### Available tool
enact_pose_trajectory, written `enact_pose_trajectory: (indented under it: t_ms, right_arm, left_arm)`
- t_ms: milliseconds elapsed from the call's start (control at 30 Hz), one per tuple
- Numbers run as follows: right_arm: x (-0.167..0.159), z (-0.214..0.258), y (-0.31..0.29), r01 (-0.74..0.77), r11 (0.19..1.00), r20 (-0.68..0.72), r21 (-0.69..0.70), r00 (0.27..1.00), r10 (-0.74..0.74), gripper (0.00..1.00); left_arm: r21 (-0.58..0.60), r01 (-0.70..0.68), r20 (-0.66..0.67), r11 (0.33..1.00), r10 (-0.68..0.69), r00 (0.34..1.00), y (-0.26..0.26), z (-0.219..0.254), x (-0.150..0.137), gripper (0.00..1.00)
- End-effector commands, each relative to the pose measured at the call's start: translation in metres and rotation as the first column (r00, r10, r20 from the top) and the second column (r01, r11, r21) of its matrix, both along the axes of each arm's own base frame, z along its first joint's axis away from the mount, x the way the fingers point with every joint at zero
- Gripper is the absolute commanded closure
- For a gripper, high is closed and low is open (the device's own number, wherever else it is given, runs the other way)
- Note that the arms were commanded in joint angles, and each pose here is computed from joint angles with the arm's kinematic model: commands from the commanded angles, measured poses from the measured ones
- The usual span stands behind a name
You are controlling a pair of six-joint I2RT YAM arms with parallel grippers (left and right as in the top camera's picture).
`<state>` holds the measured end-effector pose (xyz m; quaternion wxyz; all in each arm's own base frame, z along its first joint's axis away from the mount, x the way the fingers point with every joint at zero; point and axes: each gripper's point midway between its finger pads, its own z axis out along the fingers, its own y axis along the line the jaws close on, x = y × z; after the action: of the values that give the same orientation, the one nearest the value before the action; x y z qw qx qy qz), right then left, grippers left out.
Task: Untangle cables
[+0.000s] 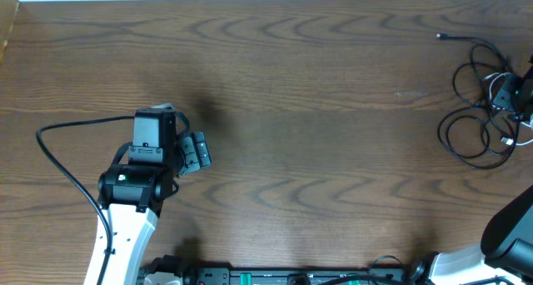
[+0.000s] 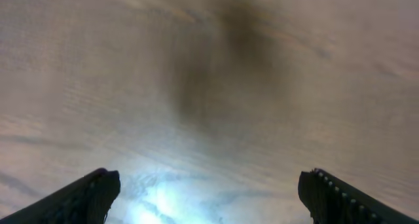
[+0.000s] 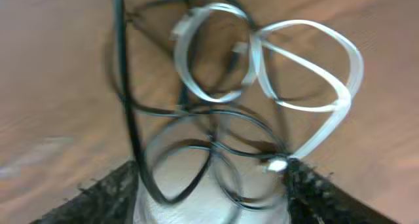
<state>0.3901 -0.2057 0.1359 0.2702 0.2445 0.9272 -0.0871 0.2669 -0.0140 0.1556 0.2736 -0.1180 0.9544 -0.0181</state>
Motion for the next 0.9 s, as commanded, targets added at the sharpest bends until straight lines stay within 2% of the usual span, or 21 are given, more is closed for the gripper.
enact_pose_trajectory:
  t_ms: [0, 167, 233, 300, 367, 467, 500, 533, 567, 667, 700, 767, 867]
  right_arm:
    - [0.018, 0.0, 0.036, -0.157, 0.98, 0.078, 0.12, 0.986, 0.148, 0.25]
    - [0.019, 0.002, 0.037, -0.136, 0.981, 0.091, 0.136, 0.988, 0.124, 0.23]
    - [0.027, 0.008, 0.06, -0.251, 0.949, 0.149, 0.192, 0.963, 0.225, 0.2]
    - [0.032, 0.013, 0.11, -0.455, 0.851, 0.216, 0.26, 0.887, 0.408, 0.2]
    - [0.028, 0.005, 0.134, -0.521, 0.817, 0.164, 0.247, 0.854, 0.494, 0.17]
    - [0.017, -0.012, 0.158, -0.531, 0.829, -0.017, 0.176, 0.841, 0.542, 0.01]
    - [0.011, -0.016, 0.169, -0.544, 0.82, -0.061, 0.178, 0.826, 0.561, 0.01]
    - [0.005, -0.019, 0.179, -0.539, 0.817, -0.08, 0.204, 0.822, 0.563, 0.01]
    - [-0.001, -0.021, 0.184, -0.505, 0.828, -0.099, 0.242, 0.836, 0.539, 0.01]
    - [-0.017, -0.025, 0.187, -0.474, 0.833, -0.148, 0.285, 0.837, 0.527, 0.01]
    - [-0.024, -0.024, 0.188, -0.471, 0.834, -0.155, 0.287, 0.836, 0.526, 0.01]
    - [-0.033, -0.017, 0.187, -0.481, 0.84, -0.12, 0.252, 0.845, 0.521, 0.01]
    - [-0.055, -0.002, 0.18, -0.454, 0.881, -0.02, 0.131, 0.888, 0.46, 0.01]
  left_arm:
    - [-0.009, -0.006, 0.08, 1.0, 0.007, 0.997, -0.001, 0.01, 0.016, 0.07]
    - [-0.014, -0.005, 0.122, 1.0, 0.007, 0.993, -0.002, 0.017, 0.025, 0.07]
    - [-0.016, -0.005, 0.134, 1.0, 0.007, 0.991, -0.002, 0.019, 0.027, 0.07]
    - [-0.013, -0.007, 0.133, 1.0, 0.009, 0.991, -0.002, 0.018, 0.031, 0.07]
    - [-0.002, -0.012, 0.092, 1.0, 0.012, 0.996, -0.001, 0.013, 0.036, 0.07]
    - [0.037, -0.031, 0.025, 0.999, 0.03, 0.999, 0.004, 0.006, 0.043, 0.07]
    - [0.074, -0.047, -0.022, 0.996, 0.048, 0.999, 0.01, 0.001, 0.042, 0.07]
    - [0.092, -0.049, -0.066, 0.995, 0.055, 0.996, 0.013, -0.003, 0.037, 0.07]
    - [0.103, -0.039, -0.156, 0.994, 0.055, 0.986, 0.014, -0.013, 0.02, 0.07]
    - [0.123, -0.024, -0.316, 0.992, 0.062, 0.947, 0.018, -0.025, -0.018, 0.07]
    - [0.13, -0.043, -0.394, 0.991, 0.091, 0.915, 0.02, -0.028, -0.041, 0.07]
    - [0.123, -0.069, -0.357, 0.99, 0.109, 0.928, 0.022, -0.021, -0.048, 0.07]
    - [0.093, -0.077, -0.182, 0.993, 0.093, 0.979, 0.022, 0.001, -0.052, 0.07]
